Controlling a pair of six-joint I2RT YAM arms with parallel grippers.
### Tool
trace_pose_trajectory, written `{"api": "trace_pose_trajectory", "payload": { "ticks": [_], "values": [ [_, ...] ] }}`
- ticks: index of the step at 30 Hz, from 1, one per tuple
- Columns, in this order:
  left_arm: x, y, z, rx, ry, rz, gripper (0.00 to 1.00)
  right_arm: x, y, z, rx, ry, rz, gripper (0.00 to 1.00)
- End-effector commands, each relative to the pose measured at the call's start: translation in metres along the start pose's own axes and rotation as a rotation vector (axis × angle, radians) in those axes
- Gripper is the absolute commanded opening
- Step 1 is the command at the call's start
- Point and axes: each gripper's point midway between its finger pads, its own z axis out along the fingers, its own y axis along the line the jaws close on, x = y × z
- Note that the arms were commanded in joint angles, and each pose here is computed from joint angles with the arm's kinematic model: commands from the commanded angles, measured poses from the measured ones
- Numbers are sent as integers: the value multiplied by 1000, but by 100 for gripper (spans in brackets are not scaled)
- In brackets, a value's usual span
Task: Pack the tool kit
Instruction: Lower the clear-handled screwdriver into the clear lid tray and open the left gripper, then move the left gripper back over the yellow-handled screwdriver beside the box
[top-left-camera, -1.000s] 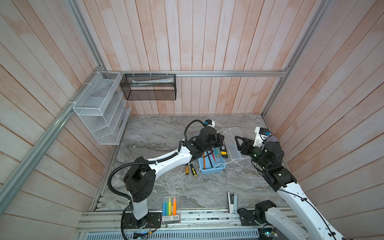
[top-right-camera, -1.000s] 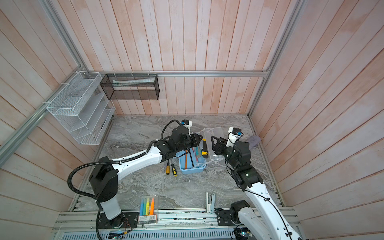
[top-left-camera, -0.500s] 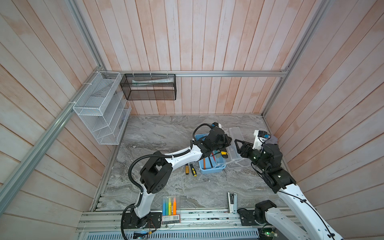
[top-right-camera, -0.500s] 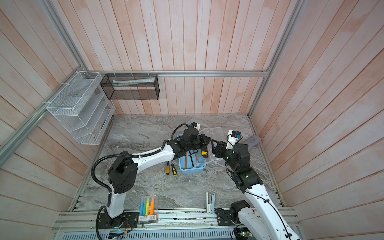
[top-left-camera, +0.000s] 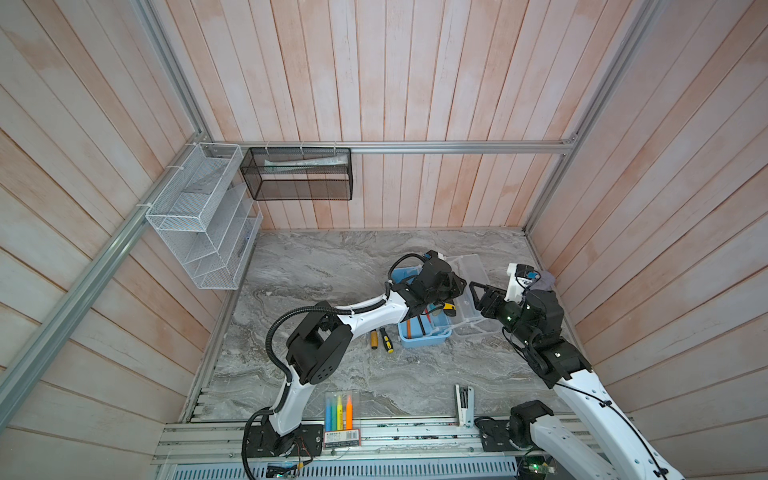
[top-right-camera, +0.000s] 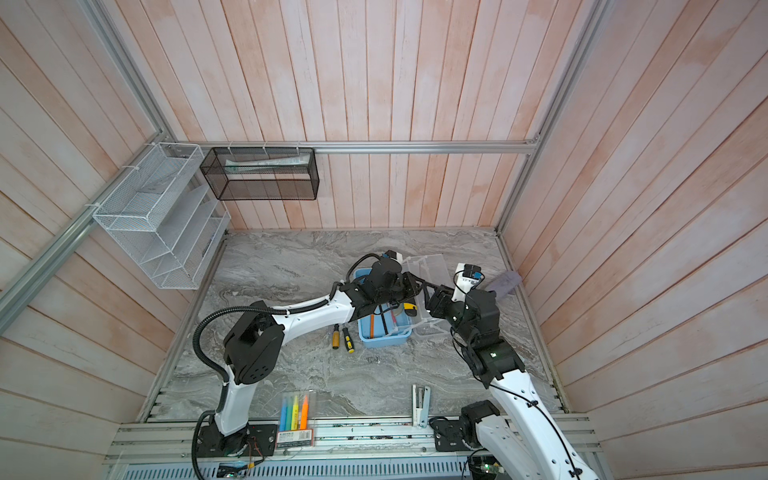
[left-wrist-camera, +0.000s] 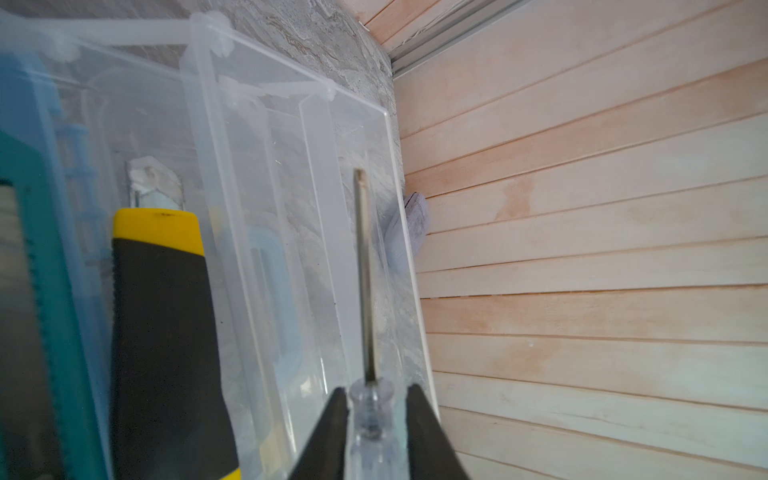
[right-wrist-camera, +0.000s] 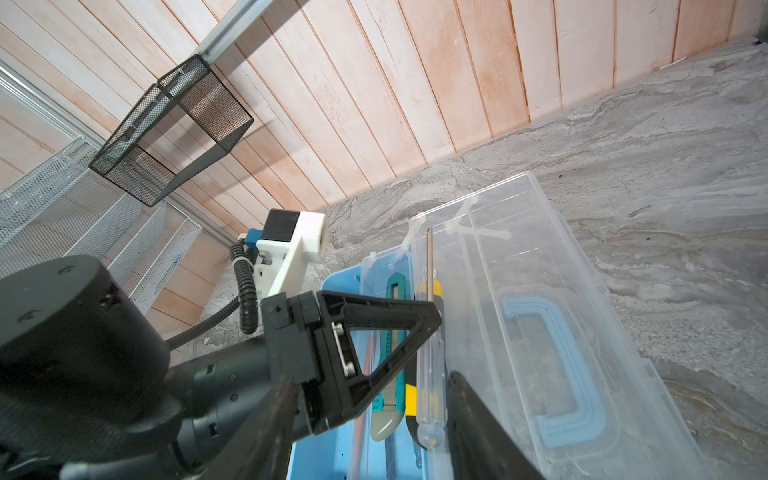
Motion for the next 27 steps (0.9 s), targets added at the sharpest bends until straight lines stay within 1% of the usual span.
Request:
{"api": "trace_pose_trajectory", "payload": {
  "ticks": [1, 3, 7, 12, 13, 15, 18, 20, 22, 24, 27],
  "values": [
    [4, 1, 4, 10, 3, -7, 44, 2, -1, 0, -4, 8, -9, 58],
    [4, 2, 3, 6, 3, -6, 50, 3, -1, 1, -7, 11, -8, 58],
    [-4, -3, -6, 13, -18, 21, 51, 4, 2, 3, -22, 24, -9, 58],
    [-24, -10, -41, 30, -98, 171, 56, 7, 17, 10, -77, 101, -59, 57],
    [-27, -6, -49, 11, -106, 199, 56, 9, 19, 11, -84, 116, -68, 57],
    [-33, 3, -68, -52, -128, 264, 56, 11, 23, 13, -96, 127, -78, 57],
    [-40, 24, -101, -190, -162, 357, 58, 15, 35, 15, -116, 134, -98, 57],
    [-41, 42, -124, -287, -172, 408, 57, 25, 48, 18, -127, 161, -137, 57],
    [-42, 60, -144, -374, -173, 442, 58, 38, 61, 21, -131, 192, -182, 57],
    [-40, 81, -161, -464, -159, 445, 58, 52, 74, 25, -132, 221, -219, 57],
    [-30, 110, -184, -541, -134, 435, 58, 75, 95, 29, -161, 280, -251, 57]
  ]
}}
